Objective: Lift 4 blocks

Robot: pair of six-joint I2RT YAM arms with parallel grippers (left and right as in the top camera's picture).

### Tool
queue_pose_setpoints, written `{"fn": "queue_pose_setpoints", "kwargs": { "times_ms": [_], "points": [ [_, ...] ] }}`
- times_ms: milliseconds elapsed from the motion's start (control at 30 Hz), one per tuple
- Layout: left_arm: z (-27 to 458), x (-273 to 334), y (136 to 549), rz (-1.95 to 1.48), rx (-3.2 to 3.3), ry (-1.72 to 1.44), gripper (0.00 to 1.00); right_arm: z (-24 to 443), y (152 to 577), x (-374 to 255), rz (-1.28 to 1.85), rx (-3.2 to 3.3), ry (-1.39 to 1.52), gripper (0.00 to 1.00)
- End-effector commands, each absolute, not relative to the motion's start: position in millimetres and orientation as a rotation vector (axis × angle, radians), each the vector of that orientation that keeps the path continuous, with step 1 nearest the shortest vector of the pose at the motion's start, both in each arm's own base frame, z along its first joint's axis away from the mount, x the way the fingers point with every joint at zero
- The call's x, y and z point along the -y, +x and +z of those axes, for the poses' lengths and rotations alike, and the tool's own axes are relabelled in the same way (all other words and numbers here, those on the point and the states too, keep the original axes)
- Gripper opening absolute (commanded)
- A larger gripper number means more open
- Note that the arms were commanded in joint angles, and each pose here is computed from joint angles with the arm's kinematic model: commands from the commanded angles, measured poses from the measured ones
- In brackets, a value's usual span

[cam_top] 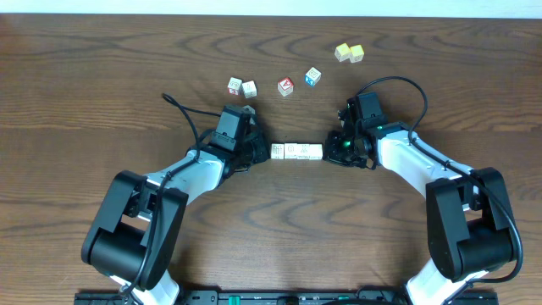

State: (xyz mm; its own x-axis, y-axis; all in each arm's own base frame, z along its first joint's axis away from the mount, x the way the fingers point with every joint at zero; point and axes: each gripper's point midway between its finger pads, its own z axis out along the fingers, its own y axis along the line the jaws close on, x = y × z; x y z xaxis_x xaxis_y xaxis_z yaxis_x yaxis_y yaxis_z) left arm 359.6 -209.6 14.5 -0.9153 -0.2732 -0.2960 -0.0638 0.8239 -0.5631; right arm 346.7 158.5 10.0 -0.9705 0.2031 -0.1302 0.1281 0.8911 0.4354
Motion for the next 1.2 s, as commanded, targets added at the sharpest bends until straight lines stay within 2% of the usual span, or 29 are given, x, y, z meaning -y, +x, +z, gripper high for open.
{"fn": "queue_pose_setpoints", "kwargs": {
  "times_ms": [0,467,667,1100,1167],
  "points": [
    [9,216,356,-0.781,-2.650,-0.215,0.08,11,349,-163,0.645,-2.881,0.219,0.01],
    [10,219,355,-0.788,-2.648,-0.212,0.08,11,349,-163,0.645,-2.877,0.217,0.01],
    [10,216,356,-0.785,-2.646,-0.221,0.07,7,351,-152,0.543,-2.879,0.237,0.01],
    [3,195,359,-0.734,-2.672,-0.312,0.08,7,354,-151,0.529,-2.870,0.211,0.01],
    [-2,185,360,-0.665,-2.677,-0.401,0.07,6,354,-148,0.505,-2.870,0.218,0.01]
  ]
}}
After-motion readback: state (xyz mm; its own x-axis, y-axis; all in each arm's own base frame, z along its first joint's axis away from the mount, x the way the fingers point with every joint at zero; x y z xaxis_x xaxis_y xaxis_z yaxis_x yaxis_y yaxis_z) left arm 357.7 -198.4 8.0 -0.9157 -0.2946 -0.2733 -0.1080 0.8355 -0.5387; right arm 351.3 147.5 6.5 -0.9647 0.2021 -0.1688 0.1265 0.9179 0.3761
